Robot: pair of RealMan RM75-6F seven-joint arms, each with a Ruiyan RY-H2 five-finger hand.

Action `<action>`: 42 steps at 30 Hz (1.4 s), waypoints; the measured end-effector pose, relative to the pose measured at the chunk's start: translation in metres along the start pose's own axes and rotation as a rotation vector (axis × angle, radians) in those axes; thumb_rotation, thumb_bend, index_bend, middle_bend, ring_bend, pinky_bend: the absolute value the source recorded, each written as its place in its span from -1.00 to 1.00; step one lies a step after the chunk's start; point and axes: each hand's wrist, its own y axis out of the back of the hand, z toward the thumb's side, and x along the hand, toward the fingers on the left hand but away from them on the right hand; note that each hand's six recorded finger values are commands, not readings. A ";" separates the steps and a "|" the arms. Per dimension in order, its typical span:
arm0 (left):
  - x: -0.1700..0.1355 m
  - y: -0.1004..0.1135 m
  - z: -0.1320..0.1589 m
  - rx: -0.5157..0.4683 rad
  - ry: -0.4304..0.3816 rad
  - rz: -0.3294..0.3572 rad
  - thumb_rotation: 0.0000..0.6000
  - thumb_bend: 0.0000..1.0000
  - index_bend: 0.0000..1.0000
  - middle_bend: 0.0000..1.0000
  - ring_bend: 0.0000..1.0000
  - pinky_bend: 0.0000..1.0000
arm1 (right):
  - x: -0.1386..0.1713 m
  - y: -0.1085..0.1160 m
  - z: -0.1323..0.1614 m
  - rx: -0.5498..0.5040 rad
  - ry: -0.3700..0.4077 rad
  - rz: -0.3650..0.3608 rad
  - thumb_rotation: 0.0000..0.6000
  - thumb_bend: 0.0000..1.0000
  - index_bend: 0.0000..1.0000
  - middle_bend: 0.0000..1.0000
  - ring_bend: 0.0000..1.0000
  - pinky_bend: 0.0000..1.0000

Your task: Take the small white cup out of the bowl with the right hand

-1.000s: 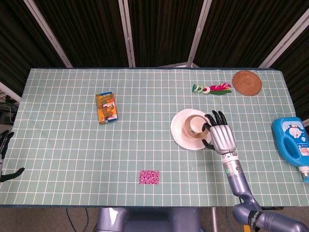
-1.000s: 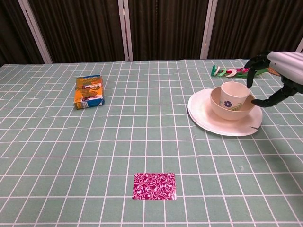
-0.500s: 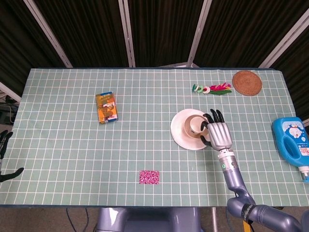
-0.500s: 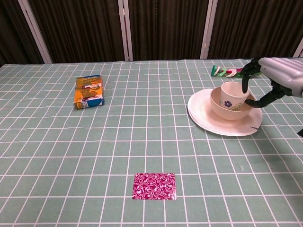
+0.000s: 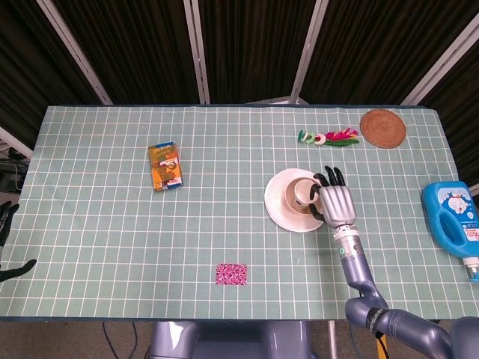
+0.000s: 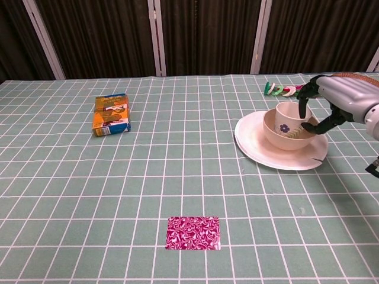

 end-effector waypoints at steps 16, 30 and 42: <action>0.000 -0.001 0.000 0.004 0.000 -0.002 1.00 -1.00 -1.00 -1.00 -1.00 -1.00 | 0.006 0.018 0.009 -0.016 0.041 -0.066 1.00 -0.12 0.26 -0.53 -1.00 -1.00; -0.001 -0.001 0.002 0.013 -0.002 0.001 1.00 -1.00 -1.00 -1.00 -1.00 -1.00 | 0.035 0.076 -0.055 0.058 -0.061 -0.189 1.00 -0.14 0.27 -0.52 -1.00 -1.00; -0.002 -0.004 0.009 0.035 -0.009 0.001 1.00 -1.00 -1.00 -1.00 -1.00 -1.00 | 0.063 0.039 -0.129 0.120 -0.226 -0.016 1.00 -0.17 0.27 -0.52 -1.00 -1.00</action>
